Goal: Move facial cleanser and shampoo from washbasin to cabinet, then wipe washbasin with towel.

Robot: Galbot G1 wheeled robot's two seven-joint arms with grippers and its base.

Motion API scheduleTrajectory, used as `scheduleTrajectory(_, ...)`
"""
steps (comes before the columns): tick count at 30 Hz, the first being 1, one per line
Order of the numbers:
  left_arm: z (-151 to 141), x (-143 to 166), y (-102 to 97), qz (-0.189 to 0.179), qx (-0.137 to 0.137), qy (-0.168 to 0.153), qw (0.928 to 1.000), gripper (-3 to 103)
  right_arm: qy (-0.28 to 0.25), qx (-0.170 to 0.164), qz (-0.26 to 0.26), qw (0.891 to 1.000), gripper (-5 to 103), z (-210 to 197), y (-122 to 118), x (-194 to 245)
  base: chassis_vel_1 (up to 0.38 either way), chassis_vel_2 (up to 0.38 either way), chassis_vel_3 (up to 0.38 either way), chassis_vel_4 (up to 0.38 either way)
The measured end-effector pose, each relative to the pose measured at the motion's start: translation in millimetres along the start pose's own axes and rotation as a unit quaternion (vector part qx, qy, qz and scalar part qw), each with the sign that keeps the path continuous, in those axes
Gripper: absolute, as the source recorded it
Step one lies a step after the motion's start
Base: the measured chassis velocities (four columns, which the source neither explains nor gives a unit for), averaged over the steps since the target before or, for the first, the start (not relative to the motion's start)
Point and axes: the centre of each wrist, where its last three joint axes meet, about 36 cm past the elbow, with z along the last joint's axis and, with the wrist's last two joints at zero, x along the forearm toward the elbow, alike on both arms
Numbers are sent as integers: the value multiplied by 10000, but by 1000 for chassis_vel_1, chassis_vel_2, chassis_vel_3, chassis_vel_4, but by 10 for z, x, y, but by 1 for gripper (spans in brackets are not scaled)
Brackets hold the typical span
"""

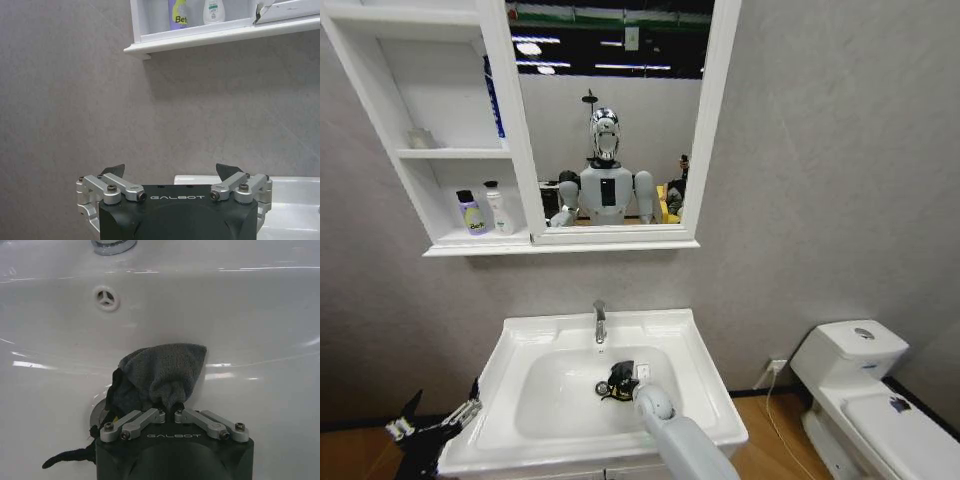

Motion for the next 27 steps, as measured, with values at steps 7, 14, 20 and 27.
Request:
scheduleTrajectory(7, 0, 0, 0, 0, 0, 0, 10000, 100, 3, 183, -152, 9997, 3, -19, 277, -103, 0, 0, 0, 0)
scheduleTrajectory(14, 0, 0, 0, 0, 0, 0, 10000, 100, -7, 178, -209, 9996, 3, -56, 351, -135, 0, 0, 0, 0)
scheduleTrajectory(20, 0, 0, 0, 0, 0, -1, 10000, 100, -19, 140, -116, 9998, 3, -26, 148, -92, 0, 0, 0, 0)
scheduleTrajectory(27, 0, 0, 0, 0, 1, 0, 10000, 100, -57, 6, 67, 10000, 3, -14, -98, 13, 0, 0, 0, 0)
